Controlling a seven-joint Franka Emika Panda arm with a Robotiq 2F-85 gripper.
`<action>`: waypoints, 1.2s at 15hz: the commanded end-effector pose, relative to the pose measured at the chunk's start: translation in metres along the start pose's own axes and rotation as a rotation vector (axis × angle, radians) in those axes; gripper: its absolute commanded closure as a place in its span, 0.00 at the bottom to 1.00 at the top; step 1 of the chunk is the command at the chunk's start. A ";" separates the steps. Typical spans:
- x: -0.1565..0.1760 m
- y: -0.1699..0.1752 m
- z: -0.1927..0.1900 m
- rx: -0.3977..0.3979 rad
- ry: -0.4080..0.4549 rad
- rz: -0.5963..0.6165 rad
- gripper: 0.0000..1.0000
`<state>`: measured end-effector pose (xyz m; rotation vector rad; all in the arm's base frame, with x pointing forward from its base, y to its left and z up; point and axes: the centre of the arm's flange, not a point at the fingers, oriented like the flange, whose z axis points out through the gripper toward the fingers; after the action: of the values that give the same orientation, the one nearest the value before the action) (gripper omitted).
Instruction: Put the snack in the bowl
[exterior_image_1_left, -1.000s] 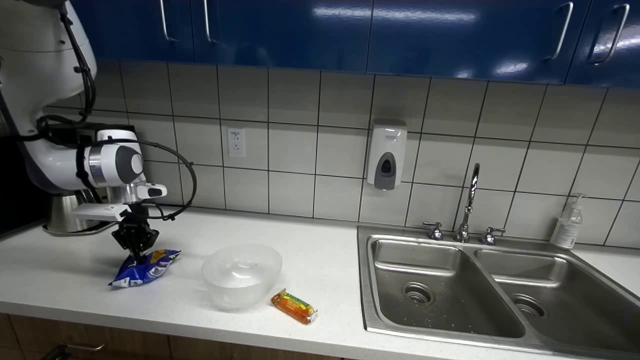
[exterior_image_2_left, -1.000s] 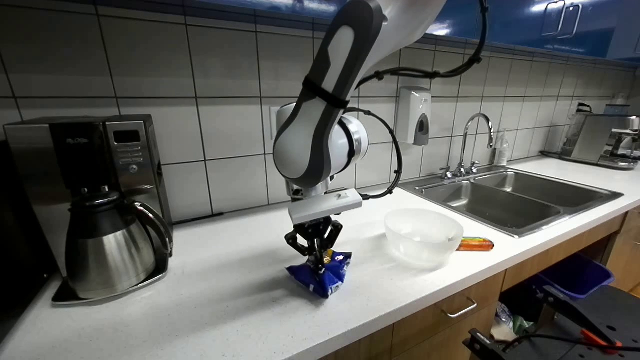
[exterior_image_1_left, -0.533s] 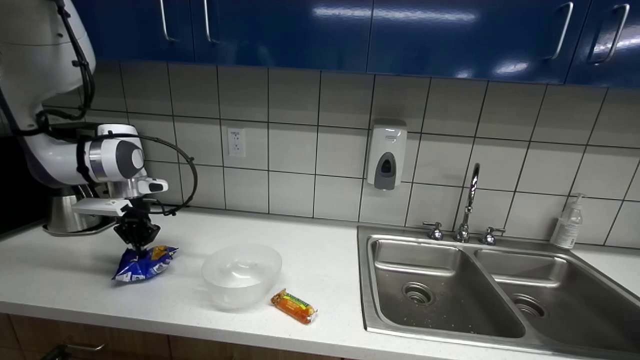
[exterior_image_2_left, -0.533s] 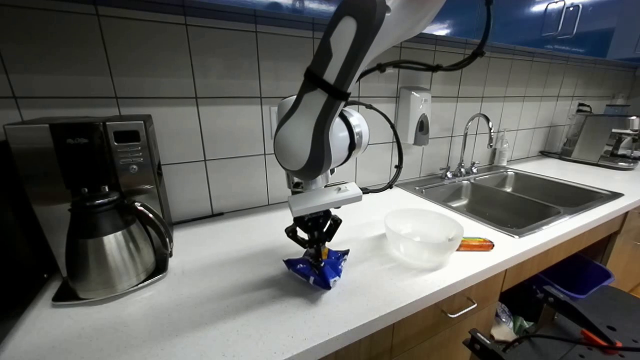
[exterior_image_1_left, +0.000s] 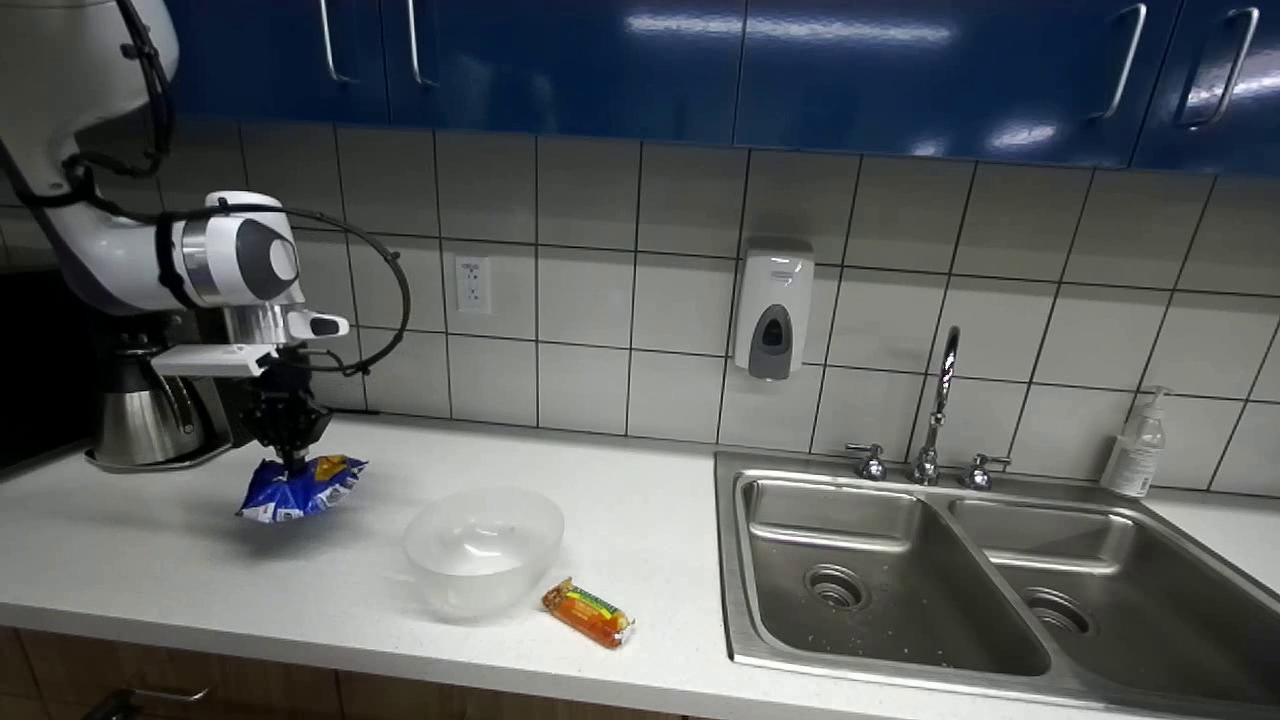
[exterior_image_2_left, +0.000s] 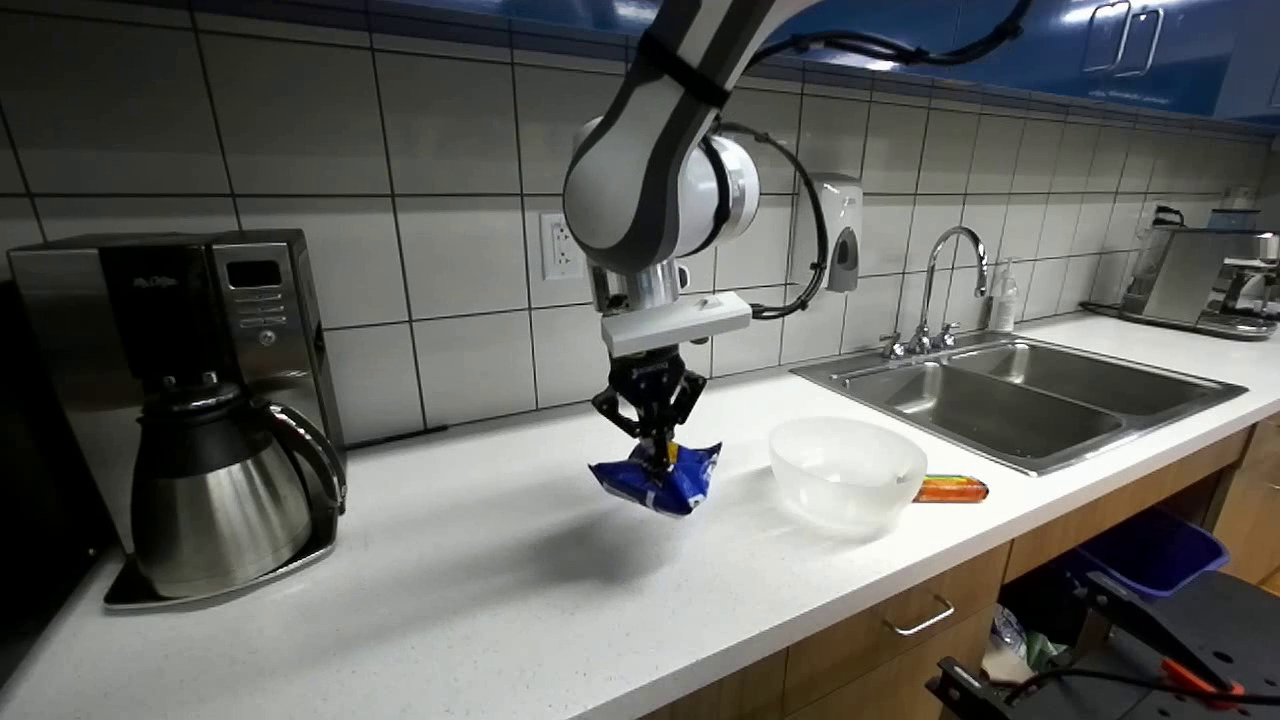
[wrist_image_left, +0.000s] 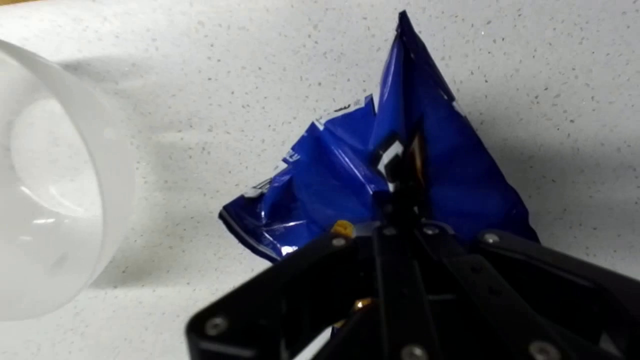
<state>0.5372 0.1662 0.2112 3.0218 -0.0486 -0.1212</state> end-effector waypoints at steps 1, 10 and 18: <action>-0.019 0.039 -0.050 -0.013 -0.022 -0.044 1.00; -0.024 0.139 -0.071 -0.016 -0.070 0.035 1.00; -0.006 0.219 -0.027 -0.022 -0.139 0.180 1.00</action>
<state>0.5212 -0.0265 0.2737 2.9871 -0.3071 -0.2770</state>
